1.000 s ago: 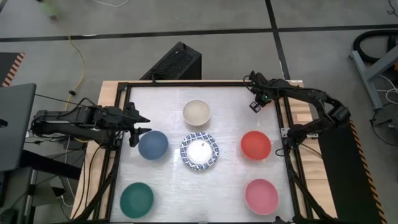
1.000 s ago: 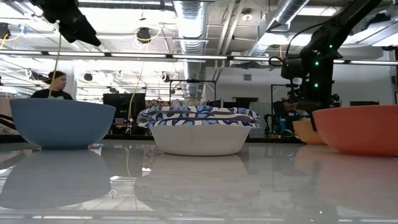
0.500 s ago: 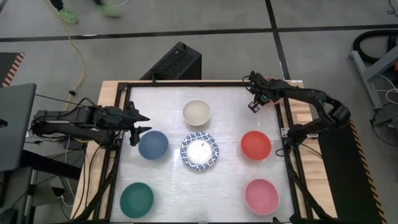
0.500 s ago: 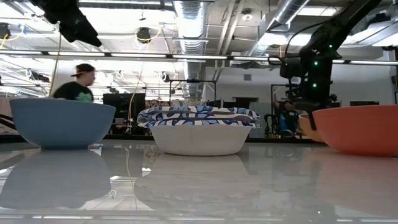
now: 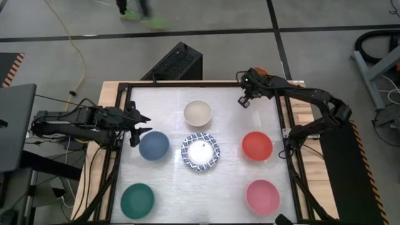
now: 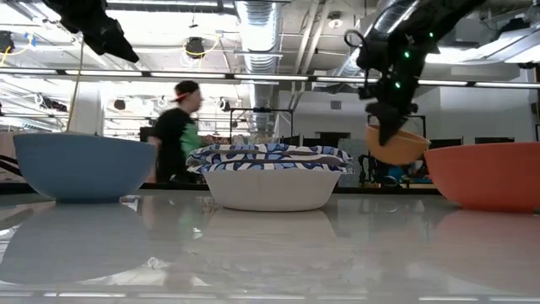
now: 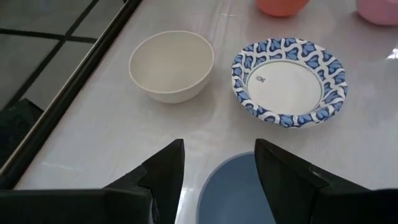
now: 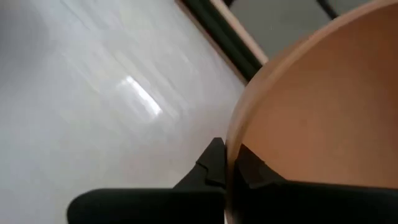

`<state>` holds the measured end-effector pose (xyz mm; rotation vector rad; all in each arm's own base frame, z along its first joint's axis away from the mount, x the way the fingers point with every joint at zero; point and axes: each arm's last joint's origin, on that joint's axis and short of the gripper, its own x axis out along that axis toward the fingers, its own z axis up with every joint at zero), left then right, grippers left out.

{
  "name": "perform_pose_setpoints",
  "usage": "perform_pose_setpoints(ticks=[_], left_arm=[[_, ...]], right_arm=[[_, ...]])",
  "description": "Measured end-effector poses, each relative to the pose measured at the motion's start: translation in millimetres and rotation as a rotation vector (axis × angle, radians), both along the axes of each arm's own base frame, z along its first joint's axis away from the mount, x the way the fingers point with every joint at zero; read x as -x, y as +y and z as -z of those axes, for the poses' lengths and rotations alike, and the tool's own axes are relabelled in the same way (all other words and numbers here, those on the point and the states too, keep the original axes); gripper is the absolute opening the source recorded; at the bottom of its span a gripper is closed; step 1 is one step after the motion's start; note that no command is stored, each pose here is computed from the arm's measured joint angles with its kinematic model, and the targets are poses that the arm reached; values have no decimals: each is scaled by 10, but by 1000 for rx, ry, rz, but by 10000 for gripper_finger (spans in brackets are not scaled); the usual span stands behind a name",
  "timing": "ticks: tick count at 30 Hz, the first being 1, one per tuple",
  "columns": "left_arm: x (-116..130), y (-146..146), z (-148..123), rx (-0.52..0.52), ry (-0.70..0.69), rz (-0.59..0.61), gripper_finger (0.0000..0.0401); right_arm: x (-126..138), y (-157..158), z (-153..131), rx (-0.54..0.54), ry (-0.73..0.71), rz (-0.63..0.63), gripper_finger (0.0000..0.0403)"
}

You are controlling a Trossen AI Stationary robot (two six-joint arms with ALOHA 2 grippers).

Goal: Nest bowls inside each other by size order
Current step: Stack the orange bowl into the white blue bowls

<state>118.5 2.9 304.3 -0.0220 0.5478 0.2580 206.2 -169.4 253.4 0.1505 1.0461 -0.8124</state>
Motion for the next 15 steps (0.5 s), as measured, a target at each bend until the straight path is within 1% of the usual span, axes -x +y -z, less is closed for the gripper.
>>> perform_pose_setpoints(ticks=[6, 11, 15], left_arm=[[0, 2, 0, -46, 12, 20, 185], [0, 2, 0, -46, 12, 21, 185], [1, 4, -1, -50, 12, 14, 185]], right_arm=[[-238, 178, -177, 76, -44, -158, 9], [-422, 370, -300, 146, -66, -317, 9], [-537, 542, -350, 205, -48, -466, 9]])
